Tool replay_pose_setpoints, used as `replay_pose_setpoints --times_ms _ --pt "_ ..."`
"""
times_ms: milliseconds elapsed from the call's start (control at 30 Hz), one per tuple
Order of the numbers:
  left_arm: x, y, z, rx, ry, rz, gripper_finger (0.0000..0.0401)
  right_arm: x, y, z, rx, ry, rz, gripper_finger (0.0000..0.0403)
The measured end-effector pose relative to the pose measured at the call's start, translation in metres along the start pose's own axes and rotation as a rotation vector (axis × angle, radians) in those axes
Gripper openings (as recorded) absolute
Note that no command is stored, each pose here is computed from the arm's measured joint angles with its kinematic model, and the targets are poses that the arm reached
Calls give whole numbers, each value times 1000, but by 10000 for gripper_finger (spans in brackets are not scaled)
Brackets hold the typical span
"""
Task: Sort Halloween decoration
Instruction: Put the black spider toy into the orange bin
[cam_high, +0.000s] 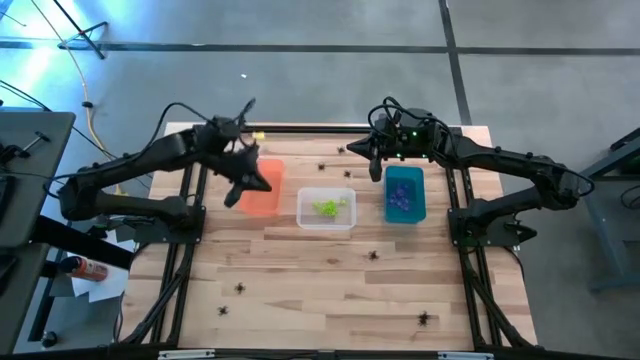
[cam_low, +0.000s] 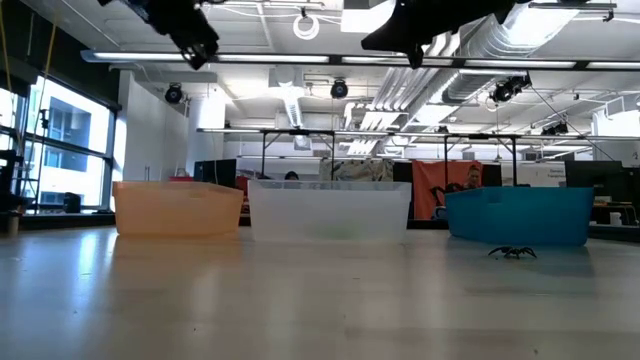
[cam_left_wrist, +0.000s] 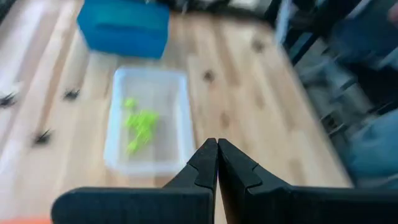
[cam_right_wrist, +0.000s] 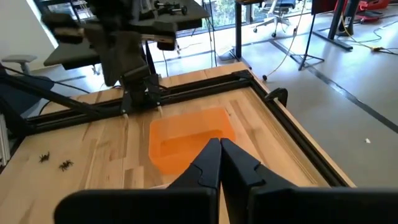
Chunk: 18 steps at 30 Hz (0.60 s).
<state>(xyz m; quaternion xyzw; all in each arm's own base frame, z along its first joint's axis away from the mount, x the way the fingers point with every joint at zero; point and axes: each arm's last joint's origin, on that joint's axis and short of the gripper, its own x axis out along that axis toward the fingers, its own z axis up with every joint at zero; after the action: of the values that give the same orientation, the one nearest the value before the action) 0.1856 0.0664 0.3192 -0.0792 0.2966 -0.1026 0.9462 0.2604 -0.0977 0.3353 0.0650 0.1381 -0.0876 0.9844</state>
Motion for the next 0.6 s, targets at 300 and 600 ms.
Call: replay_pose_setpoints --times_ms 300,600 --pt "14 -57 -6 23 134 16 6 0 0 -5 -42 55 3 0" --pt "61 -113 -33 17 462 -2 81 -2 0 -22 -126 222 21 0"
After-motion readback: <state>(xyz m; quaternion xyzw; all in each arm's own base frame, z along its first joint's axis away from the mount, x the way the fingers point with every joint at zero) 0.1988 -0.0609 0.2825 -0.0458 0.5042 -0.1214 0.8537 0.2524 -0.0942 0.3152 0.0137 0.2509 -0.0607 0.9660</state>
